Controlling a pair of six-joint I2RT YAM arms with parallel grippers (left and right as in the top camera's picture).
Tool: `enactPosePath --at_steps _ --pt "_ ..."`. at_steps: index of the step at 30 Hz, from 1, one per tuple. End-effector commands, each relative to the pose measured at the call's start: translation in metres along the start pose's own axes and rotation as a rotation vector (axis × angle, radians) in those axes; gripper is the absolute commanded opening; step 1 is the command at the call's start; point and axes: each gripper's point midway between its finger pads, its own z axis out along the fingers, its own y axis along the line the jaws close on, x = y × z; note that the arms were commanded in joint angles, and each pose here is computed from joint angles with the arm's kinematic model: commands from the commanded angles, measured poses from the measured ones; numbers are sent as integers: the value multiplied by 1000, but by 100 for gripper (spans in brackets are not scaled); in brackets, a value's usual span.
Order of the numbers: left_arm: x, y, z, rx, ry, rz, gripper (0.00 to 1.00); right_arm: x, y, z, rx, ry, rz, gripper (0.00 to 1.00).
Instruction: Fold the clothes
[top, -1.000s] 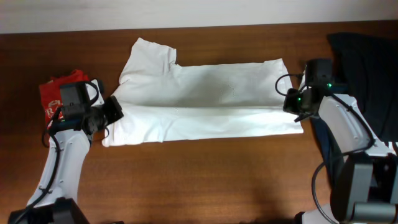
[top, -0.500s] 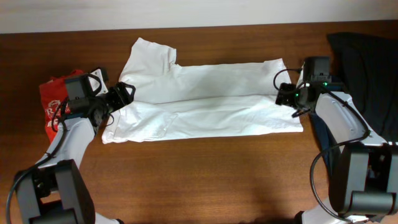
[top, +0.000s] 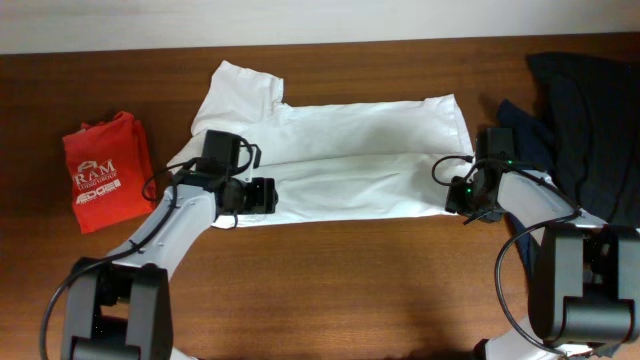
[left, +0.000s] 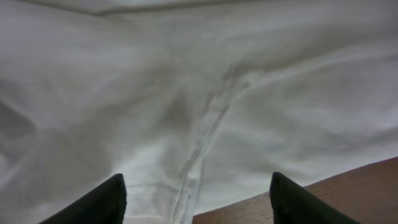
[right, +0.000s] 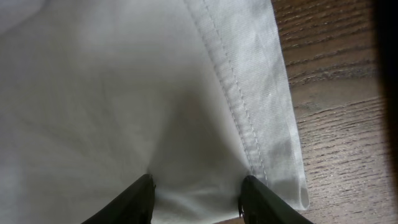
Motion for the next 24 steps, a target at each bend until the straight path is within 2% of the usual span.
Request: enactPosePath --at_steps 1,2,3,4,6,7,9,13,15,16,18,20,21,24 --pt "18 17 16 -152 76 59 68 9 -6 6 16 26 11 49" --pt "23 18 20 -160 97 62 64 9 -6 6 16 26 11 49" --pt "26 19 24 -163 113 60 54 9 -6 6 16 25 11 49" --pt "28 20 28 -164 124 58 39 9 -6 6 16 26 11 49" --pt "31 21 32 -166 135 57 18 9 -6 6 16 26 11 49" --pt "30 21 32 -166 133 57 4 9 -6 6 16 26 11 49" --pt "19 18 27 -160 104 60 0 9 -6 6 16 26 11 49" --pt "-36 2 -2 -135 -43 75 0 10 -6 6 17 29 11 49" --pt "-62 -8 -14 -116 -115 84 1 10 -6 6 16 29 11 49" --pt "-72 -15 -17 -85 -148 91 6 10 -6 6 17 28 11 49" --pt "-69 -18 -16 -68 -138 92 47 10 -6 6 16 29 11 49" --pt "-57 -13 -15 -82 -86 83 62 10 -6 6 17 29 11 49" --pt "-49 -4 -15 -118 -53 72 68 10 -6 6 17 29 11 49" --pt "-35 30 -27 -214 6 11 70 10 -6 6 17 29 11 49"
